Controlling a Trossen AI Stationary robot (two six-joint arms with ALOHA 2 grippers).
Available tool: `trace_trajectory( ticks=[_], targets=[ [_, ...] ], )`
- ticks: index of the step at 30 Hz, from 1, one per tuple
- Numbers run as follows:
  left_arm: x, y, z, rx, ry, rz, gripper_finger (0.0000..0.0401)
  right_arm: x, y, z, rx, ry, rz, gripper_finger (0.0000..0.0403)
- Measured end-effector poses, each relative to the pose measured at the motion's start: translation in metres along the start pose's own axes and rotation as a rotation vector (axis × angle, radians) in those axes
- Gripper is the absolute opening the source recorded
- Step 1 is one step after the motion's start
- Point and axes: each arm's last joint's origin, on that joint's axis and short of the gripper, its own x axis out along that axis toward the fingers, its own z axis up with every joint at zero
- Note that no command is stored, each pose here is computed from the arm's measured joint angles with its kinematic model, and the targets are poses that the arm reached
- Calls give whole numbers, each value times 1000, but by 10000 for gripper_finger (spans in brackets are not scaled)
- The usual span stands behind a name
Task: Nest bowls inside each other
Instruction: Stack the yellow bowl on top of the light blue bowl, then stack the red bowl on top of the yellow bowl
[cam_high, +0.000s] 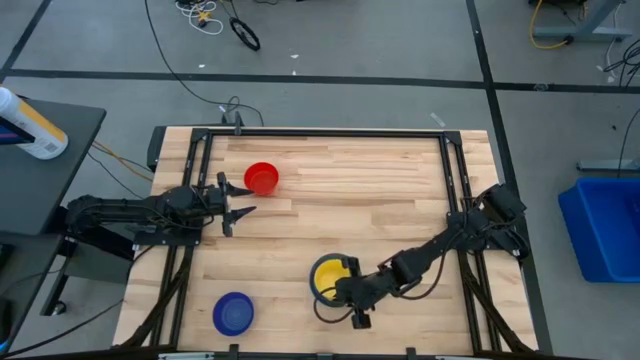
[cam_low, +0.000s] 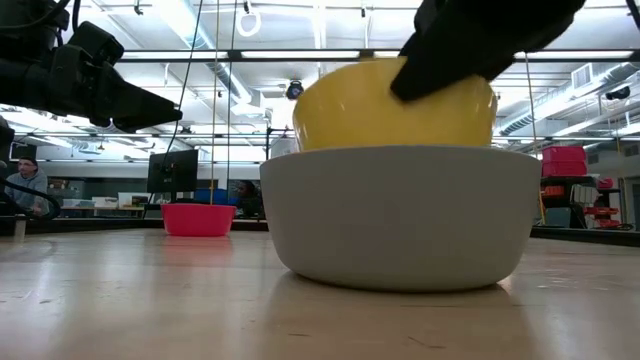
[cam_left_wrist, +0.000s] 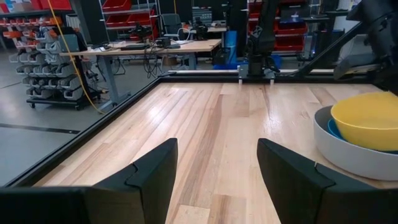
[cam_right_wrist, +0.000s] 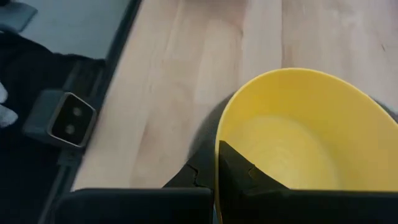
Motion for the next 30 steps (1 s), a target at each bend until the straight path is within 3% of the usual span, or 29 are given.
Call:
trace_trajectory(
  ticks=[18, 30],
  targets=[
    [0, 0, 0, 1, 0, 0, 231, 26, -13, -11, -25, 46, -44, 7],
    [0, 0, 0, 1, 1, 0, 231, 26, -14, -10, -18, 33, -58, 160]
  ],
)
